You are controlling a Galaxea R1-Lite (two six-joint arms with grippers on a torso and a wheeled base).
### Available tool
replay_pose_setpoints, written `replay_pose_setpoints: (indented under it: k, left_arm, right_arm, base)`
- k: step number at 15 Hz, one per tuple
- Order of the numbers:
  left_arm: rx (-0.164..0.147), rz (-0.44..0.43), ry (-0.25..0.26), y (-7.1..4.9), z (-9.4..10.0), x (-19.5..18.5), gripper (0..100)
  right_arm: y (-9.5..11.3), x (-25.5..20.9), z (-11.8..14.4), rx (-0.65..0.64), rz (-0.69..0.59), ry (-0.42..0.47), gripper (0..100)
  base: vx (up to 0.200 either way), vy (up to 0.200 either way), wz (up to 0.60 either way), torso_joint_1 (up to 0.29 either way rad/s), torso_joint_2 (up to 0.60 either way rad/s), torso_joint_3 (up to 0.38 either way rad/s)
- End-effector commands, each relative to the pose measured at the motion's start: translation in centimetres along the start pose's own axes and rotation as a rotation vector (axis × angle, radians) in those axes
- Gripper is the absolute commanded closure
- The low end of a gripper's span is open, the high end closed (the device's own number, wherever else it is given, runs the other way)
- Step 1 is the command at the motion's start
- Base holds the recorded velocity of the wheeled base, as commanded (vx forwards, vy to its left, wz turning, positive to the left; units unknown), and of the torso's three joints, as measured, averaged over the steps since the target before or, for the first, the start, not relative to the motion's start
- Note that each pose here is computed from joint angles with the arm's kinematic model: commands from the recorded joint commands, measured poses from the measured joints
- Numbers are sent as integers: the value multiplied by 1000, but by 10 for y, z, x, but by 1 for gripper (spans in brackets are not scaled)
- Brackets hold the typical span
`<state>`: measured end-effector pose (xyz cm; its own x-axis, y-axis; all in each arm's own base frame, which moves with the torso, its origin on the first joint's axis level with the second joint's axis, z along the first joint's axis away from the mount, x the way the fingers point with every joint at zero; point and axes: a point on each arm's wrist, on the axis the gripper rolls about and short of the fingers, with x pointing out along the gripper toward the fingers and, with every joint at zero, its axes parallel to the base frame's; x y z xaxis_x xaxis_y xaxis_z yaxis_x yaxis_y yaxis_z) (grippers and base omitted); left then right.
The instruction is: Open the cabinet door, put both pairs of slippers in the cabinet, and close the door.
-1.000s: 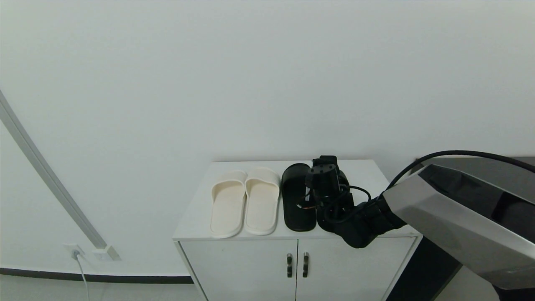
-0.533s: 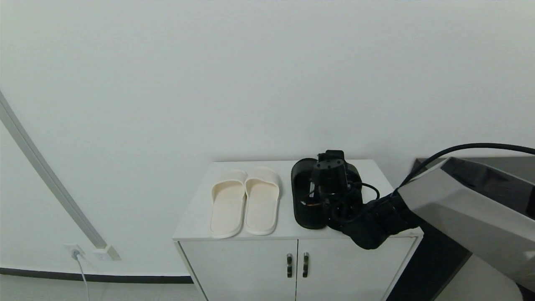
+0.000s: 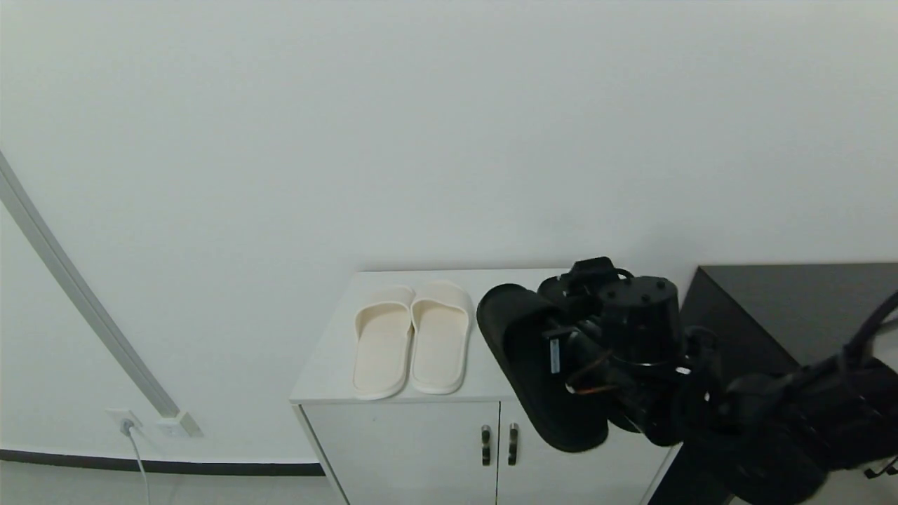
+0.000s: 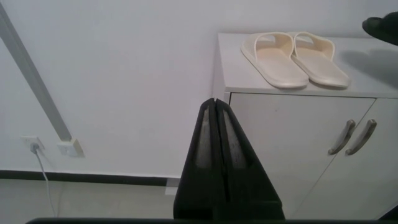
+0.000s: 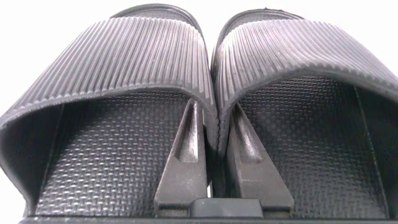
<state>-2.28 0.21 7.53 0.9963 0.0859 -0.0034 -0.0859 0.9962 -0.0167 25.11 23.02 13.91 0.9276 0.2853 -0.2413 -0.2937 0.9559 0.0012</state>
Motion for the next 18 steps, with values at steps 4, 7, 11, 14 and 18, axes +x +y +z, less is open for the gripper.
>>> replay_pose_setpoints:
  k: [4,7,11,14,18]
  left_arm:
    - [2,-2,0,0,0,0,100]
    - [-1,-2,0,0,0,0,100]
    - [-1,-2,0,0,0,0,100]
    - [-4,-2,0,0,0,0,100]
    - [-4,-2,0,0,0,0,100]
  right_arm:
    - [-23,-78,-5,-91,307,-28,100]
    - [-22,-86,-10,-92,375,-14,100]
    - [-22,-87,-10,-96,376,-13,100]
    - [-22,-88,-12,-104,380,-6,100]
    - [-21,-89,-14,-107,387,0,100]
  base:
    - [0,0,0,0,0,0]
    - [0,0,0,0,0,0]
    - [0,0,0,0,0,0]
    - [-200,0,0,5,2,2]
    - [-200,0,0,0,2,7]
